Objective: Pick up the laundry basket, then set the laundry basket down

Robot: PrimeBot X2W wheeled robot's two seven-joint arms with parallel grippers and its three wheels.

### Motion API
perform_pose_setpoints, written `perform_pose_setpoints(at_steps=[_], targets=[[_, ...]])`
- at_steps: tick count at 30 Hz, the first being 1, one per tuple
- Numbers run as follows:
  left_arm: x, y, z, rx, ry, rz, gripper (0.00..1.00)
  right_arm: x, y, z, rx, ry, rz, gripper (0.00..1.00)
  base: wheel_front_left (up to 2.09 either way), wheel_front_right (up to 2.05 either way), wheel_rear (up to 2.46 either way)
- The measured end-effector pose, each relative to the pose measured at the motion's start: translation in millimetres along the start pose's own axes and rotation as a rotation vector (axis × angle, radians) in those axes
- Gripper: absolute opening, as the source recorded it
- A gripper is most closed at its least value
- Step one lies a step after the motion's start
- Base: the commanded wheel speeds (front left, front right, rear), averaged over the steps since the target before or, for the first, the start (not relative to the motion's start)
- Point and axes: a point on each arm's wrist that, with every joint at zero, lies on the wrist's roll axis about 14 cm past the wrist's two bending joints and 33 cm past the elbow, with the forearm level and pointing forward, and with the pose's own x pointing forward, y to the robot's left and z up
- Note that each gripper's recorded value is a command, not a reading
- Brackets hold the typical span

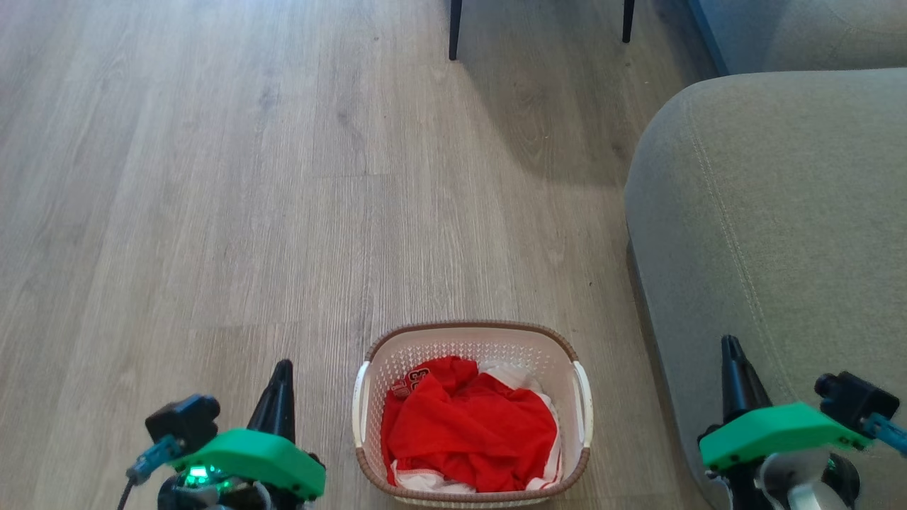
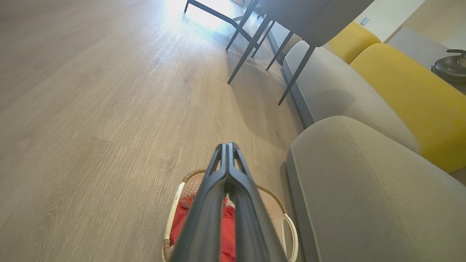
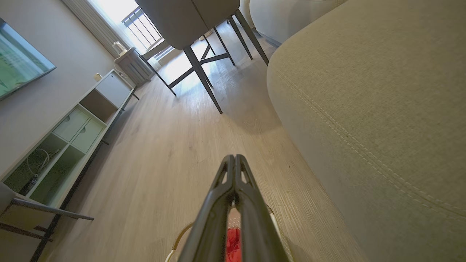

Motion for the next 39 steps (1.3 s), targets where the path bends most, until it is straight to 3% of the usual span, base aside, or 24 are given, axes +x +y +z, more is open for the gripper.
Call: perform_pose_setpoints(at_steps=[39], targets=[[11.7,16.4,16.2,-0.444,0.001,0.043,0.00,3.6,-21.7,5.9,0.398,0.003,-0.086,0.00,0.00,0.00,0.00]])
